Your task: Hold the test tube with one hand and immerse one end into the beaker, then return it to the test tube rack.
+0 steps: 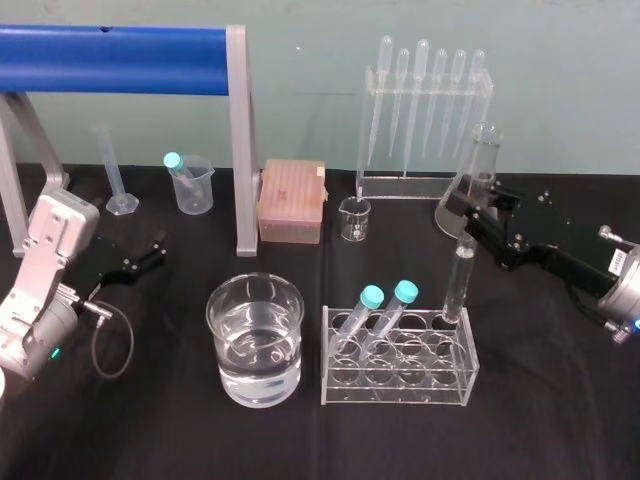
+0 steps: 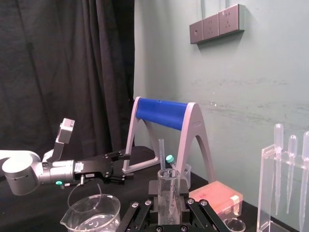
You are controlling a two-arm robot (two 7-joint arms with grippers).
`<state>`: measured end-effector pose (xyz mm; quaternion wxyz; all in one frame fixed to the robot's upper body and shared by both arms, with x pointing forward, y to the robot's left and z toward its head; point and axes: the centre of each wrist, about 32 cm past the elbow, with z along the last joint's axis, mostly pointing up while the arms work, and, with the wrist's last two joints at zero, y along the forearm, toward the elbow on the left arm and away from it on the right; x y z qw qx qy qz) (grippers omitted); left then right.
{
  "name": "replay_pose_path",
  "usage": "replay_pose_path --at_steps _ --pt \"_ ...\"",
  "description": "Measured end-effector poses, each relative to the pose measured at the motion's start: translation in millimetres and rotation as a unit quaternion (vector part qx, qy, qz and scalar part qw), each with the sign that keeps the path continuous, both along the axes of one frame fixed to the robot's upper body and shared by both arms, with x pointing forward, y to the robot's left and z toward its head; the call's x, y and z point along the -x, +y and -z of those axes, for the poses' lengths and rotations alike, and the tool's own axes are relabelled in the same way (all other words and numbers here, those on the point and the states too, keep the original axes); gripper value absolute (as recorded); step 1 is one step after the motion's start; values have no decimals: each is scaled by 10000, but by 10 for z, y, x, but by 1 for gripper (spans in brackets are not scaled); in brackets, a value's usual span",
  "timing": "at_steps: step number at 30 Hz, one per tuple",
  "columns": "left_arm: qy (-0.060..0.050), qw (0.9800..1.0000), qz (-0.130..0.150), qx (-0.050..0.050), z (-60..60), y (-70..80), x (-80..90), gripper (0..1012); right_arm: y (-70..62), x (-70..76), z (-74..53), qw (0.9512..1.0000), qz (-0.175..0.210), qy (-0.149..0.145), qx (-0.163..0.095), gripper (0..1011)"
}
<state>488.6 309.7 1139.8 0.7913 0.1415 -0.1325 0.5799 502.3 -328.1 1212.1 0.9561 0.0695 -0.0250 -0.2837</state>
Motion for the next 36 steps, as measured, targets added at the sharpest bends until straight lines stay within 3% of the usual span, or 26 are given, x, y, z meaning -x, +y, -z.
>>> replay_pose_path --at_steps 27,36 --pt "0 10000 0 0 0 0 0 1000 46 -114 127 9996 -99 240 123 243" --pt "0 10000 0 0 0 0 0 1000 42 -136 225 9989 -87 419 204 243"
